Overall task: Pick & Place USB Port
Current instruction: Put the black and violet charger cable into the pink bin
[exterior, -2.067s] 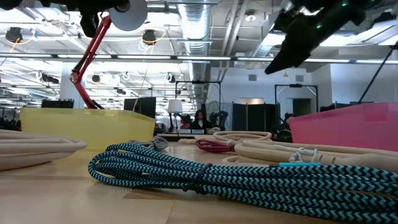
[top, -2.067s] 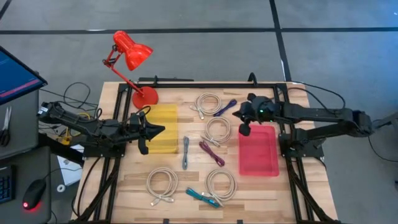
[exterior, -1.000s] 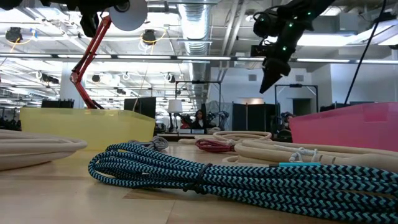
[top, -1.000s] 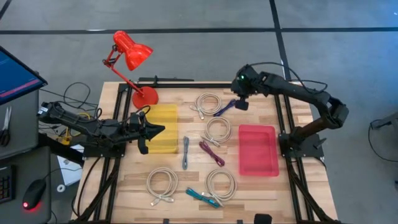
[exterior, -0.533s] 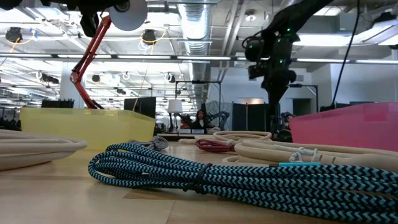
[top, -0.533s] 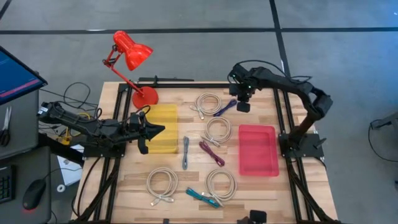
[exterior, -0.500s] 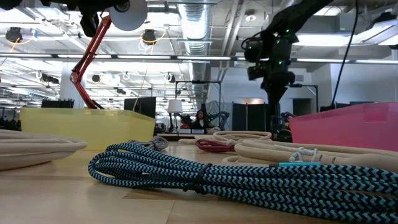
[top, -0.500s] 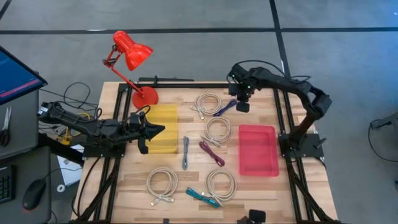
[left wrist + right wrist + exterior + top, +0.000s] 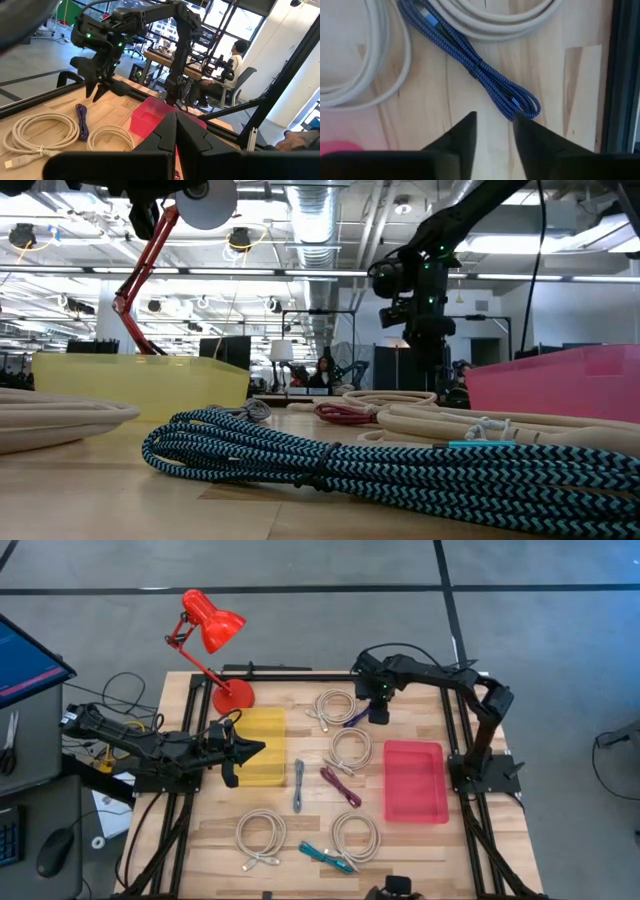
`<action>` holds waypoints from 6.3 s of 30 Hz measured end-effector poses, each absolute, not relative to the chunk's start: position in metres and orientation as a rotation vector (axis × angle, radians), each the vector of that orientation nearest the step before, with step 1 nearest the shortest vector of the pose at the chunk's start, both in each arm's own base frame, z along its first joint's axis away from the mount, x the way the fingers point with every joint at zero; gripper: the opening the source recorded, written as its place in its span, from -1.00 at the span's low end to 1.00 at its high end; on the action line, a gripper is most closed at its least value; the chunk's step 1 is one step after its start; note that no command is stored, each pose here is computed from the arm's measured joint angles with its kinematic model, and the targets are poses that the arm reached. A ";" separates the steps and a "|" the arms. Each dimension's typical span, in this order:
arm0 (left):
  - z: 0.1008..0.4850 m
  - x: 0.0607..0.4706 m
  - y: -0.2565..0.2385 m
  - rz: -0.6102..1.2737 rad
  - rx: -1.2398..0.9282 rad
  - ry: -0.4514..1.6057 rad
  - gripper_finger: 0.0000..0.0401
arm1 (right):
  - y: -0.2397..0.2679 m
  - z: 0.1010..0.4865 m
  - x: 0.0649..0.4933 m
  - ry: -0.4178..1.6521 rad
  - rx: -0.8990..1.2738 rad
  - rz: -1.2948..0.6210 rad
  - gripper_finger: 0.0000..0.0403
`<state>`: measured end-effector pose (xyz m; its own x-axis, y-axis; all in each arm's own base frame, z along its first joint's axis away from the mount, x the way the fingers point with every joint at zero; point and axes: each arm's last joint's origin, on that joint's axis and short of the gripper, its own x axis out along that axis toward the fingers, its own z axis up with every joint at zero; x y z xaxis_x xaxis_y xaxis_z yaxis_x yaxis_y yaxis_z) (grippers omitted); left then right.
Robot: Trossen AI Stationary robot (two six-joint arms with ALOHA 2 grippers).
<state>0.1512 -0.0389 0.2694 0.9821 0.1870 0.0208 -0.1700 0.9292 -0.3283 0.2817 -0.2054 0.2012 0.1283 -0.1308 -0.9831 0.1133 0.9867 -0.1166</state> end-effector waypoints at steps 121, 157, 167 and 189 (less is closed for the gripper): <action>0.270 0.151 -0.039 0.183 -0.330 -0.054 -0.95 | -0.100 0.351 0.187 1.115 0.175 -0.572 -1.00; 0.270 0.151 -0.038 0.229 -0.295 -0.057 -0.95 | 0.041 0.275 0.182 1.288 0.586 -0.664 -1.00; 0.270 0.151 -0.038 0.229 -0.295 -0.057 -0.95 | 0.065 0.233 0.178 1.248 0.690 -0.669 -1.00; 0.270 0.151 -0.038 0.229 -0.296 -0.057 -0.95 | 0.075 0.184 0.166 1.237 0.759 -0.677 -1.00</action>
